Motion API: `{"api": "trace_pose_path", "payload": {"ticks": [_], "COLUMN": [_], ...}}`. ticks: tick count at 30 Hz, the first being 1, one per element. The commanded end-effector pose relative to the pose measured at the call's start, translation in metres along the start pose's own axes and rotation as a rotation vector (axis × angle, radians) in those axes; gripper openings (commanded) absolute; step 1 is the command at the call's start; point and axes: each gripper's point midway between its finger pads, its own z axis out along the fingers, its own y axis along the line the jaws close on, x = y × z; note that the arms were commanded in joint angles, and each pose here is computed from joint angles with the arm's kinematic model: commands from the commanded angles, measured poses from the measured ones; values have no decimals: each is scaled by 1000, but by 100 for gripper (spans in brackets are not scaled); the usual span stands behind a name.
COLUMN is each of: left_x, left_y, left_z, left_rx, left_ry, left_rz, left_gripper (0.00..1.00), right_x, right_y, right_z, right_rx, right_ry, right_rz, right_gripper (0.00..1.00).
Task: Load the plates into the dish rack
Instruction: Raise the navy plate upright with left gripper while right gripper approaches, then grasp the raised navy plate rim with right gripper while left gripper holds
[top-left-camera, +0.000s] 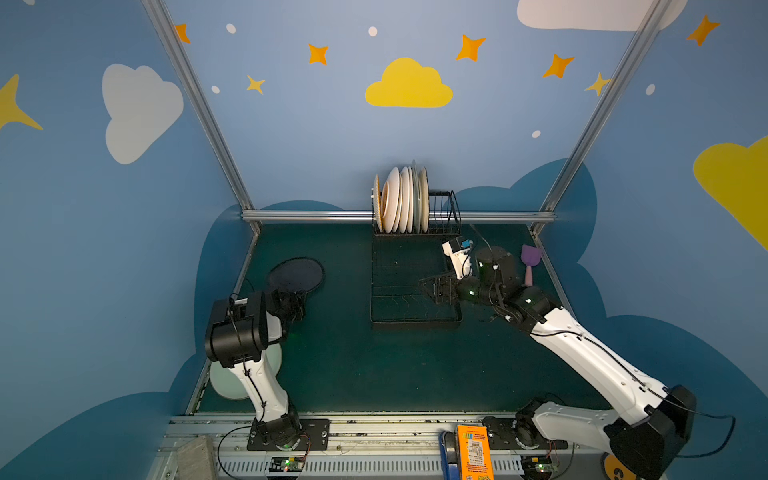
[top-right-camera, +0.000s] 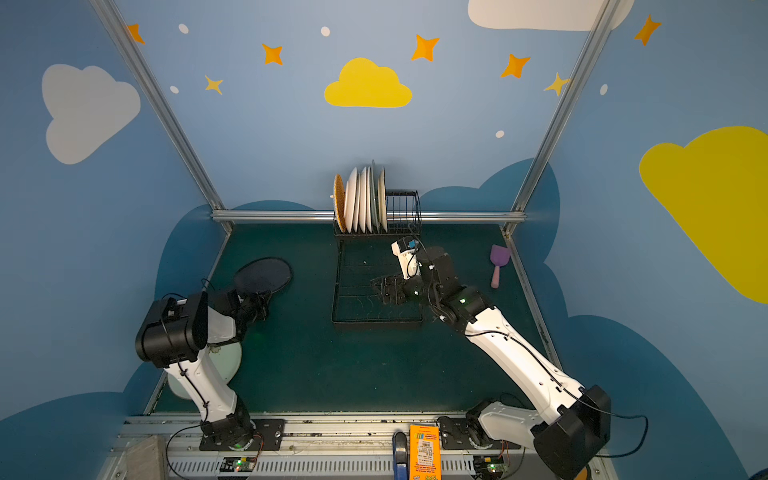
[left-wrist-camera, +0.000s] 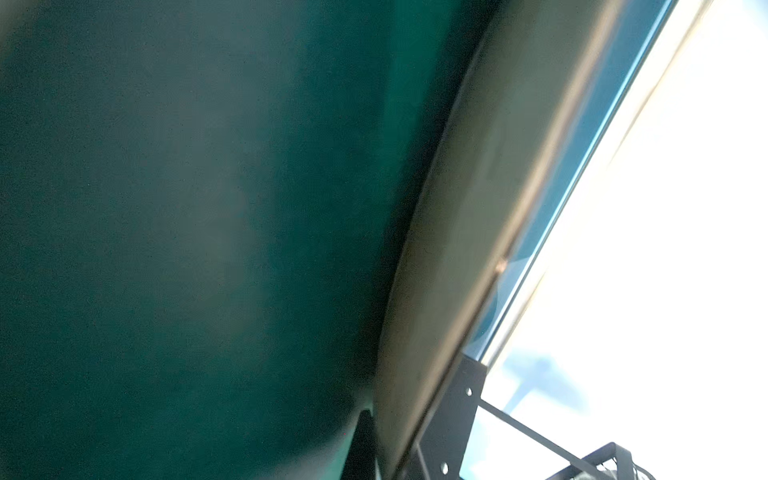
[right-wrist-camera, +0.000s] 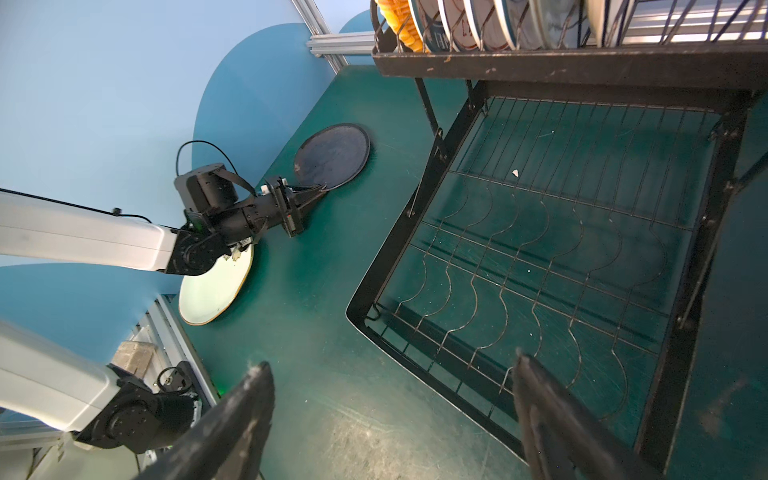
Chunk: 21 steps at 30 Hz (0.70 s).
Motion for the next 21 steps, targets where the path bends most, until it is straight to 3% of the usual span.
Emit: {"api": "trace_pose_path", "payload": {"ticks": [1, 8, 21], "left_x": [6, 15, 49], "left_y": [-5, -25, -47], "left_z": [-17, -47, -106], "left_rx": [29, 111, 38], "left_ry": [52, 86, 143], "left_rz": [37, 75, 188], "left_gripper": [4, 3, 4], "right_x": [2, 11, 32], "right_y": [6, 31, 71], "right_z": [10, 29, 71], "right_rx": [-37, -134, -242], "right_ry": [-15, -11, -97], "right_rz": [-55, -195, -652], "right_gripper": [88, 88, 88]}}
